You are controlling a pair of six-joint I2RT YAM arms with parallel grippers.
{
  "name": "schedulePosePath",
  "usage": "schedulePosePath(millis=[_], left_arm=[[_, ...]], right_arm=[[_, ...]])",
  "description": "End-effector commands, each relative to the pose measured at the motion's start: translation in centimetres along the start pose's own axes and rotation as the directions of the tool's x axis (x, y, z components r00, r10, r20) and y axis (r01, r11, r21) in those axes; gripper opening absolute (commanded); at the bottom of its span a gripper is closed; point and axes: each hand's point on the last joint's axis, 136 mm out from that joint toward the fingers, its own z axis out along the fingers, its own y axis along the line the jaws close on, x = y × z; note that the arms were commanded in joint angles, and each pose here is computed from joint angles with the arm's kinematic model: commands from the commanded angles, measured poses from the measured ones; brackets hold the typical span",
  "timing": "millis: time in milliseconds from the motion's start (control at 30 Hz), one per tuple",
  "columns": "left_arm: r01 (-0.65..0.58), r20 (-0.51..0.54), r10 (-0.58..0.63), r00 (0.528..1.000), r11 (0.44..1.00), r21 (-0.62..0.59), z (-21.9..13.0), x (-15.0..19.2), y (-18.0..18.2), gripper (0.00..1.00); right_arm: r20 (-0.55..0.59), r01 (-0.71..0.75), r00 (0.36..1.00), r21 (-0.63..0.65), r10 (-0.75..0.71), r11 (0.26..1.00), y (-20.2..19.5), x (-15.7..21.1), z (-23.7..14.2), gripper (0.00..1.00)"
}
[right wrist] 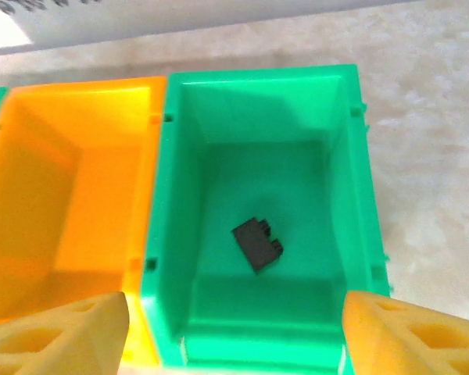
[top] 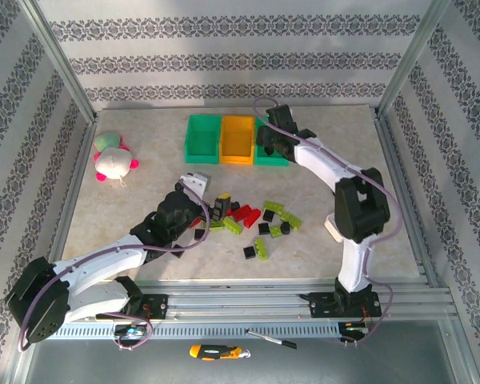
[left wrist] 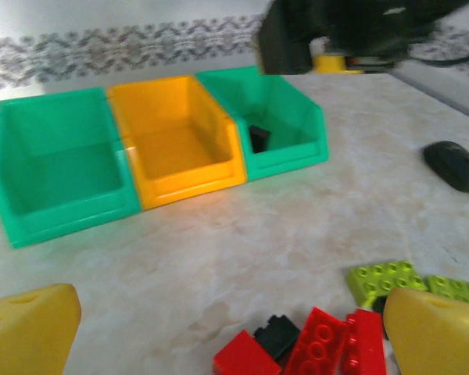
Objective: Sort the legos into containers by color
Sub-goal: Place the lego in the container, then pick up the lego from the bottom-left of the table.
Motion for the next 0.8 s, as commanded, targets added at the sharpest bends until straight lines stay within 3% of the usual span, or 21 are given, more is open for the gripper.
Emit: schedulePosePath(millis=[0, 200, 367, 533, 767], left_arm=[[0.097, -0.068, -0.113, 0.991, 0.973, -0.209, -1.3, 0.6, 3.2, 0.99], [0.139, -0.196, -0.227, 0.954, 0.913, -0.384, -2.9, 2.8, 6.3, 0.99], [0.091, -0.293, -0.268, 0.918, 0.860, -0.501, -5.5, 5.3, 9.1, 0.99], [0.067, -0.382, -0.362, 0.851, 0.795, -0.603, -8.7, 8.4, 12.7, 0.99], [0.086, -0.418, -0.528, 0.739, 0.689, -0.720, -12.1, 12.3, 16.4, 0.99]], right_arm=[[0.049, 0.073, 0.996, -0.041, -0.071, 0.996, 1.2, 1.0, -3.1, 0.78], [0.074, 0.224, 0.974, -0.188, -0.214, 0.956, 3.9, 5.5, -7.9, 0.88], [0.117, 0.379, 0.925, -0.343, -0.362, 0.859, 7.7, 9.8, -12.0, 0.93], [0.177, 0.500, 0.861, -0.459, -0.476, 0.734, 11.2, 13.2, -15.2, 0.97], [0.221, 0.554, 0.819, -0.544, -0.530, 0.630, 14.6, 14.6, -16.9, 0.97]])
